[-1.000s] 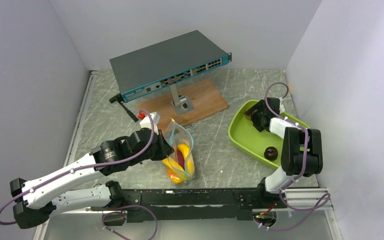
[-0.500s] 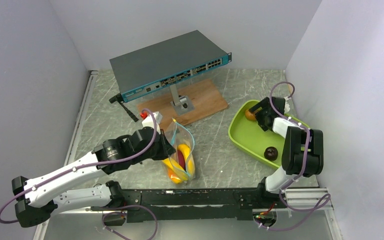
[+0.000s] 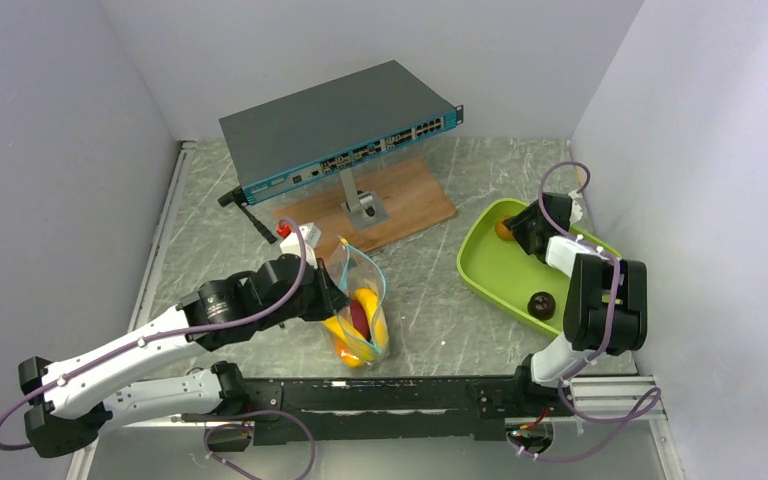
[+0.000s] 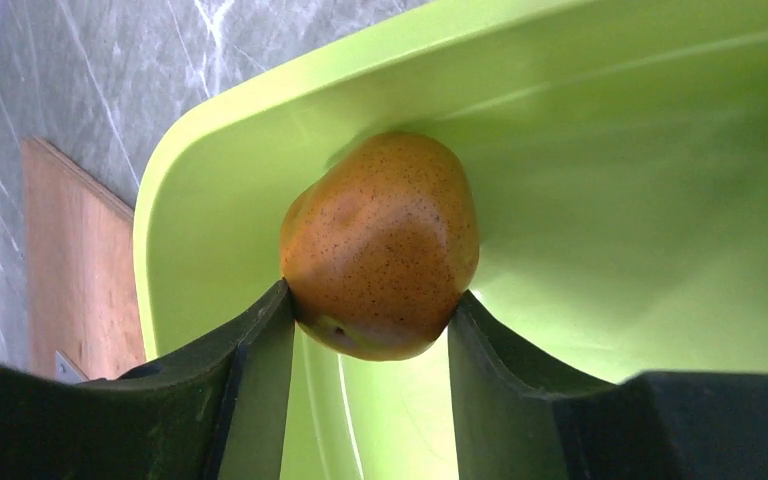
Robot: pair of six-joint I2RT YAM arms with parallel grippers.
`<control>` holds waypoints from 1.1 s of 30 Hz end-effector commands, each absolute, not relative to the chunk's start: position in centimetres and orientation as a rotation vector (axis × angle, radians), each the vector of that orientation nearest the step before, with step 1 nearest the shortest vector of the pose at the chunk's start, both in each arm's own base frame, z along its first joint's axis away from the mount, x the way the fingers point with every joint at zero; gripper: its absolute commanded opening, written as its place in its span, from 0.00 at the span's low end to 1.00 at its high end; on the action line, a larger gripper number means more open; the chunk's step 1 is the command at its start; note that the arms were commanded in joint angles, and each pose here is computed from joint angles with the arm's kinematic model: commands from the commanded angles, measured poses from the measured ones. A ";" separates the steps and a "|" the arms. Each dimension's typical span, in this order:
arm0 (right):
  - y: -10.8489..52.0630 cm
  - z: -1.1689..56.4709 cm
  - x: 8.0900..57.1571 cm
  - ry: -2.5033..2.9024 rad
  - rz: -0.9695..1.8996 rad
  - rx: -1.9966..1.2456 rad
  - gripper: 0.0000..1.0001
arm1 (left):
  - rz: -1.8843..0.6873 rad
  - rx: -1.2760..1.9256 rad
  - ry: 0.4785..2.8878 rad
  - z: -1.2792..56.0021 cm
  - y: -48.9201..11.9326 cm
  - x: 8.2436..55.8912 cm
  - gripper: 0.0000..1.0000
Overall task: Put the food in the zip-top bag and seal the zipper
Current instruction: Pick up the fake vegetable from the bin, then place the fake vegetable in the zipper food storage bag.
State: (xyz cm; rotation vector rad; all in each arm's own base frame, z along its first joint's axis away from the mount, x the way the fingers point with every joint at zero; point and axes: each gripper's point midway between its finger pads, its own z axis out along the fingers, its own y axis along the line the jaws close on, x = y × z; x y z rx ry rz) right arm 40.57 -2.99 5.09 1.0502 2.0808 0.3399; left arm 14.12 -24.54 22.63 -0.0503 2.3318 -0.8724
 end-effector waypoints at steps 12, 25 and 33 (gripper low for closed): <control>-2.2 19.3 37.3 1.746 0.418 0.884 0.00 | -0.963 -0.069 2.260 24.2 -24.5 13.9 0.00; 23.3 32.7 26.9 1.661 0.927 -0.257 0.00 | -0.976 -0.070 2.254 24.1 -24.6 13.9 0.00; 30.9 33.9 17.9 1.558 0.999 -0.592 0.00 | -0.977 -0.114 2.231 24.1 -23.8 14.0 0.00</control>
